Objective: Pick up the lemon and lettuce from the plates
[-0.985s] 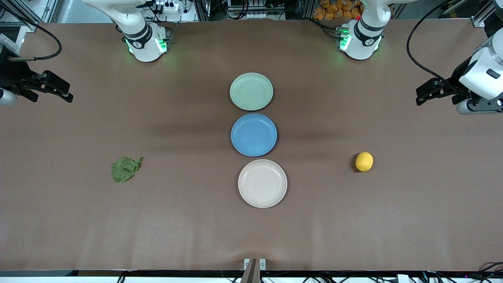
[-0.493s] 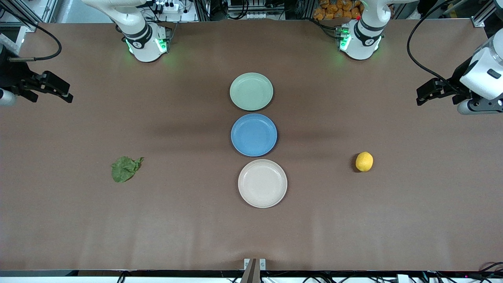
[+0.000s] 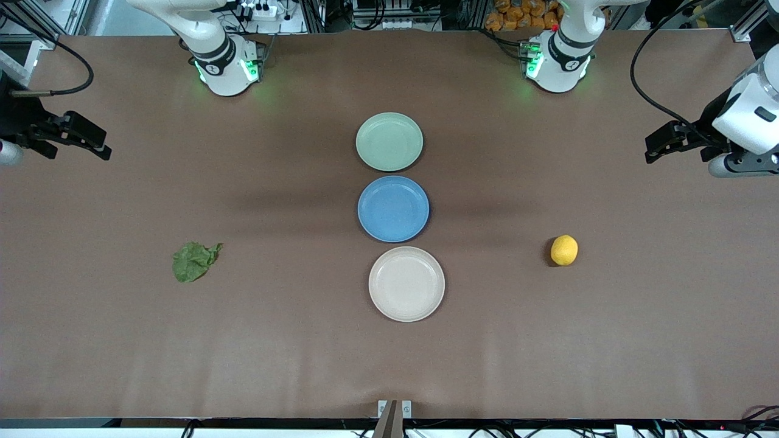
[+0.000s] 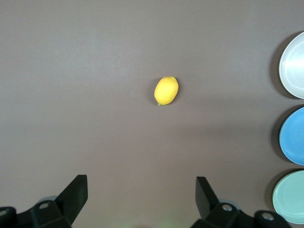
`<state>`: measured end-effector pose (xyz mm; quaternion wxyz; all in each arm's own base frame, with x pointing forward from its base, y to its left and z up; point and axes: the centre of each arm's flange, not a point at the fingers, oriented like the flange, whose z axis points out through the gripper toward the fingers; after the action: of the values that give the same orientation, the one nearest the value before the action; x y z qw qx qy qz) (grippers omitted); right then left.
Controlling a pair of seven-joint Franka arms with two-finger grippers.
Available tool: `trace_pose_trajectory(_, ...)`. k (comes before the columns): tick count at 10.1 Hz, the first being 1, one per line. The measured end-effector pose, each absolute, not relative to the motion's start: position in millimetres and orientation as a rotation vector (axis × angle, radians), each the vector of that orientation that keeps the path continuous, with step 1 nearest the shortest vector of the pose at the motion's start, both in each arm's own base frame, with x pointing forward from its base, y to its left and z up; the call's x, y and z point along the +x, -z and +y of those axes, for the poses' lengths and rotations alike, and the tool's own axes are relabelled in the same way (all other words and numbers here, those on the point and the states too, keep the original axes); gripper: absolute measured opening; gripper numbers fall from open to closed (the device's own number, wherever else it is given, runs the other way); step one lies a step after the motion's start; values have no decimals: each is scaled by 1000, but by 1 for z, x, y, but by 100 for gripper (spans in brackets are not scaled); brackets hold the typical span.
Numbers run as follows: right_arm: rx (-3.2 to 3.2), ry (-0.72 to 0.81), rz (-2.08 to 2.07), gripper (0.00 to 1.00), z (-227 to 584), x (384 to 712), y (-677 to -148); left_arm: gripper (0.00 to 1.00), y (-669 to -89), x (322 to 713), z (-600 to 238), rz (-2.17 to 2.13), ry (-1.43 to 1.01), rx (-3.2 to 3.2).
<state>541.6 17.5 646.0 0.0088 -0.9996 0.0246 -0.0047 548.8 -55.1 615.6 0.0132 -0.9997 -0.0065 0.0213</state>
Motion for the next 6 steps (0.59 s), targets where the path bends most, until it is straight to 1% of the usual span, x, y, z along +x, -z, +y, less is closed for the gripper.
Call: trace_pose_trajectory(6, -3123, 15, 77, 100, 17, 542, -646, 100, -616, 548, -58, -14, -67, -3117)
